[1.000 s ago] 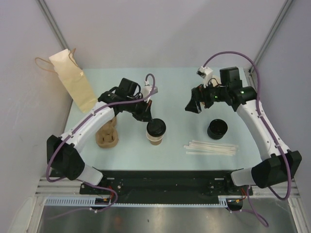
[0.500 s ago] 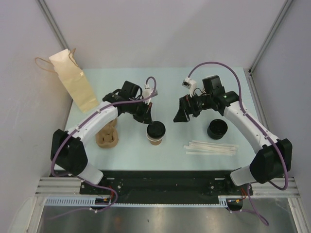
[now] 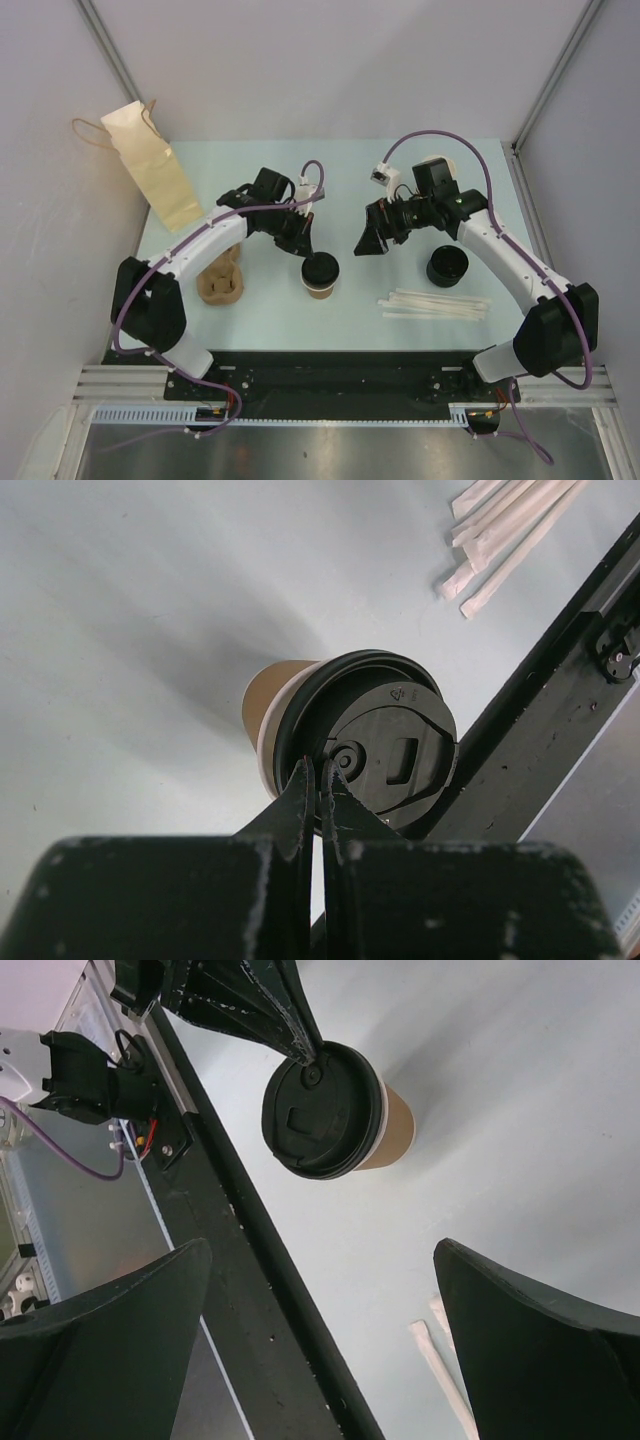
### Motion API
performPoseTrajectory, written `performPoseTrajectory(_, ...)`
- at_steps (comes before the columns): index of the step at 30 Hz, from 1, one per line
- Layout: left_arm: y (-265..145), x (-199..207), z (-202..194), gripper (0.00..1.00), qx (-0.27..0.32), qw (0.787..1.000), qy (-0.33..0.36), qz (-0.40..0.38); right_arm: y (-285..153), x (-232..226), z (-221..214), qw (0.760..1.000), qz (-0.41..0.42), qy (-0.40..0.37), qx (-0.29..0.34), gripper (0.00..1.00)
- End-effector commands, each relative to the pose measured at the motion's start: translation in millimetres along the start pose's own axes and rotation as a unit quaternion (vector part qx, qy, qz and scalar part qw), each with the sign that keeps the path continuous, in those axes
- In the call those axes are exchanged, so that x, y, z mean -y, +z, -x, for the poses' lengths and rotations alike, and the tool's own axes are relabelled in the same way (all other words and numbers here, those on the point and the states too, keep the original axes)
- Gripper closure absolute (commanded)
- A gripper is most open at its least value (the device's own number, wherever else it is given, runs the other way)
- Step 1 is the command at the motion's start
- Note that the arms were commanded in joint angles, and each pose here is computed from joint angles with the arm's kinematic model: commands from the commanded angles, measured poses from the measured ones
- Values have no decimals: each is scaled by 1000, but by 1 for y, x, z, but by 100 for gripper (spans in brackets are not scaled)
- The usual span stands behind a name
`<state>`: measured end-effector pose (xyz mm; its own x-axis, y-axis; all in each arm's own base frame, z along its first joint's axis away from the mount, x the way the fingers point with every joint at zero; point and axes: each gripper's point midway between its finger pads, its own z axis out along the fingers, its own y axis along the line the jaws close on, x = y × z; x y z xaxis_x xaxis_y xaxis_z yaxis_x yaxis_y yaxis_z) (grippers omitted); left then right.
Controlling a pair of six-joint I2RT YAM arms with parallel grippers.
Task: Pack the takeout coffee
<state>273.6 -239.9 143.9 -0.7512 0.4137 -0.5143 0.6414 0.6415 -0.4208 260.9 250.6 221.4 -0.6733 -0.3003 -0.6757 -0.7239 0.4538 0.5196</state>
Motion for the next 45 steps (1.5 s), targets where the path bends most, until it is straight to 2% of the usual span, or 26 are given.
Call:
performPoseTrajectory(1,-2,-4,8,100,12,1000,0,10,1,-6,7,1000,18,-8,12,0)
performPoseTrajectory(25,4,-15,3,100,-5,1000,-5,27,3,-11,6,999,37,-3,9,0)
performPoseTrajectory(45,-3,2,5,100,5,1000,2,-6,3,-11,5,999,36,-4,8,0)
